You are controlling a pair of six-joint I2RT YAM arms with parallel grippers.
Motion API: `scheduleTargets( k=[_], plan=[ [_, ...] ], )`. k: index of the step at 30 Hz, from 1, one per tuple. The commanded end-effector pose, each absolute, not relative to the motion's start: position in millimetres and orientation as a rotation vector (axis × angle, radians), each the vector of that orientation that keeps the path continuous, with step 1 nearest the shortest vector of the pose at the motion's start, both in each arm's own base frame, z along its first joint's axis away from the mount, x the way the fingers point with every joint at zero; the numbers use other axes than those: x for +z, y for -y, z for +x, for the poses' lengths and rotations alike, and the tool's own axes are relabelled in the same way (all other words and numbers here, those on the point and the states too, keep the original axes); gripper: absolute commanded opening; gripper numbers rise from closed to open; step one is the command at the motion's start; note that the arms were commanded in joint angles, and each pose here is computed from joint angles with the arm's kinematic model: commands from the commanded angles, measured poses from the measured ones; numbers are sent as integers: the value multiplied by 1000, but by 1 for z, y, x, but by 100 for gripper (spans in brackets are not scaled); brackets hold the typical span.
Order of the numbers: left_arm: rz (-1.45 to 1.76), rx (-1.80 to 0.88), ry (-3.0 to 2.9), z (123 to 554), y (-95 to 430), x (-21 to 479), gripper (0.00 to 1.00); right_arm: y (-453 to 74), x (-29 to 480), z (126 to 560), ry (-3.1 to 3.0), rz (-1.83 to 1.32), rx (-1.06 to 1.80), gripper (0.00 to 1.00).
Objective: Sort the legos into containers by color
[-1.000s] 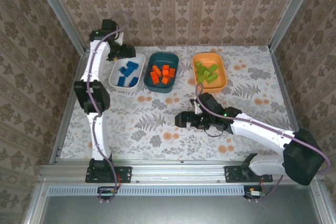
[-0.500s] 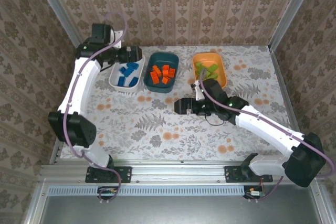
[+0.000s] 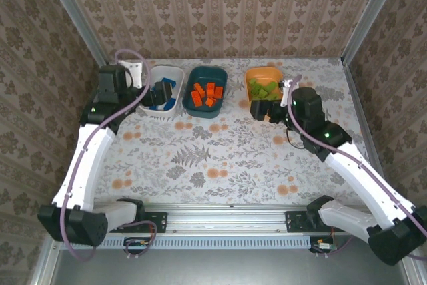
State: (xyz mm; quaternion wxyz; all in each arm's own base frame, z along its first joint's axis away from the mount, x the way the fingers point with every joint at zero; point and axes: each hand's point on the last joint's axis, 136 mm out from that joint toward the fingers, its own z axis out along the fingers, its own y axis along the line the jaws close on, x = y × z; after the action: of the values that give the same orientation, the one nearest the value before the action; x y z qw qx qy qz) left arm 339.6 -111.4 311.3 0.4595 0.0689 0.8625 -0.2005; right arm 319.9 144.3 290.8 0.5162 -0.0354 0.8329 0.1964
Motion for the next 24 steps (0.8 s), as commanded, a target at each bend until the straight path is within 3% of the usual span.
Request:
scheduleTargets(
  k=[1, 8, 16, 24],
  plan=[
    [165, -394, -1930, 347, 97, 326, 100, -110, 319, 334, -1755, -109, 205, 100],
    [116, -235, -1691, 333, 70, 311, 100, -74, 298, 347, -1687, -178, -65, 100],
    [14, 57, -1799, 338, 24, 258, 100, -28, 209, 375, -1886, -75, -220, 100],
    [-81, 116, -1890, 343, -5, 219, 100, -9, 151, 396, -1969, -7, -241, 100]
  ],
)
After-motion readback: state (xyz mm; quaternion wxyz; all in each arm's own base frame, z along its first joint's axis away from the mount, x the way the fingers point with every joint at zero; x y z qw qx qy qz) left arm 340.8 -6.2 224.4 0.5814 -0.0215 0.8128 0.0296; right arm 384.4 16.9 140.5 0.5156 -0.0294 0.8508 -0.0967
